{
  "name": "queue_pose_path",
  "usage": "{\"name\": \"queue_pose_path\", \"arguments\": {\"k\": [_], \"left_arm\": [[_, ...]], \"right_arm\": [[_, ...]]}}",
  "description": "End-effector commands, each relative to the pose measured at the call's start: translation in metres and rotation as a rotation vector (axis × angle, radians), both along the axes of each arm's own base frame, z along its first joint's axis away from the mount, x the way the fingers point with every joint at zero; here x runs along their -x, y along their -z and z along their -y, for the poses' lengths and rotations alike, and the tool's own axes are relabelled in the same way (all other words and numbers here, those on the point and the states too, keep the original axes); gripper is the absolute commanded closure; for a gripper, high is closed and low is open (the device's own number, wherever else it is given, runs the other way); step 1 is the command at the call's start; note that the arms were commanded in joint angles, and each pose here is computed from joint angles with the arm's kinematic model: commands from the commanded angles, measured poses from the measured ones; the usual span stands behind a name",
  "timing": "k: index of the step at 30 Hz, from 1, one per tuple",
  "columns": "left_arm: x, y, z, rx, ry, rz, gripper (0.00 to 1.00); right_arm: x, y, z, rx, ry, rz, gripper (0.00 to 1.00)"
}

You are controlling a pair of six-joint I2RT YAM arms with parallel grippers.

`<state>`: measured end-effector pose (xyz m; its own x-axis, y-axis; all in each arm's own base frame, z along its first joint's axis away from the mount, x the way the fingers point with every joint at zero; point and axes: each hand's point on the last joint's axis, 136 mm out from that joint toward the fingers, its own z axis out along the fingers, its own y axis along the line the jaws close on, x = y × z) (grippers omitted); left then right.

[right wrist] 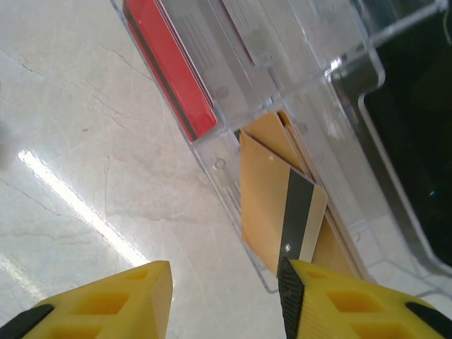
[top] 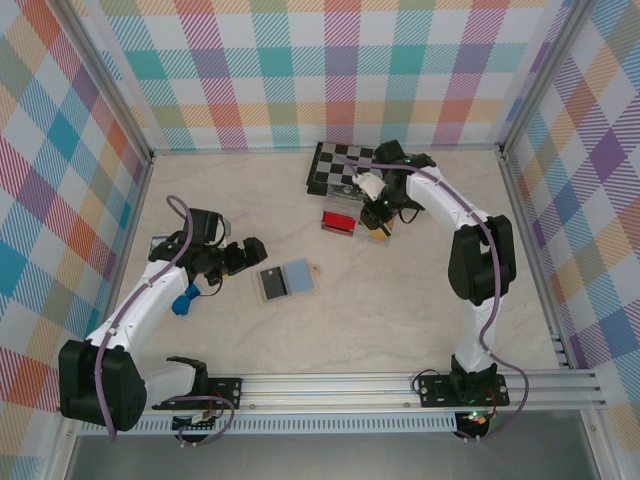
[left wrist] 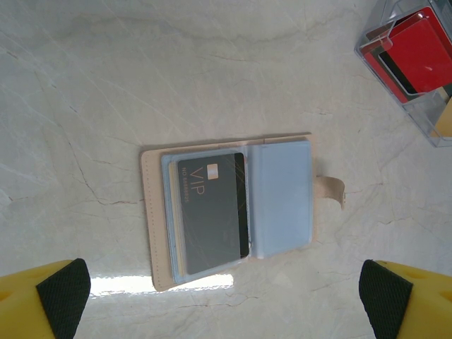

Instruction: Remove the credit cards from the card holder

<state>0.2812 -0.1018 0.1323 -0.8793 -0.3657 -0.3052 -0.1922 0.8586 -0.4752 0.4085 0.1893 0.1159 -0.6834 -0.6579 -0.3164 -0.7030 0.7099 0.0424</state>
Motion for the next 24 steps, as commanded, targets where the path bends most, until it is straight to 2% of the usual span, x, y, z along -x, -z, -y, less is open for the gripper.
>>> {"name": "queue_pose_path", "arguments": {"k": [1, 9, 24], "left_arm": [[-0.004, -0.005, 0.002, 0.016, 0.011, 0.016, 0.0], [-0.004, -0.004, 0.002, 0.018, 0.009, 0.009, 0.0], [-0.004, -0.003, 0.002, 0.015, 0.011, 0.007, 0.0]], "right_arm": [[0.005, 0.001, 0.013, 0.009, 0.107, -0.046, 0.55], [-0.001, 0.018, 0.027, 0.092, 0.131, -0.052, 0.58], [-0.018, 0.037, 0.027, 0.139, 0.089, -0.042, 0.63]]}}
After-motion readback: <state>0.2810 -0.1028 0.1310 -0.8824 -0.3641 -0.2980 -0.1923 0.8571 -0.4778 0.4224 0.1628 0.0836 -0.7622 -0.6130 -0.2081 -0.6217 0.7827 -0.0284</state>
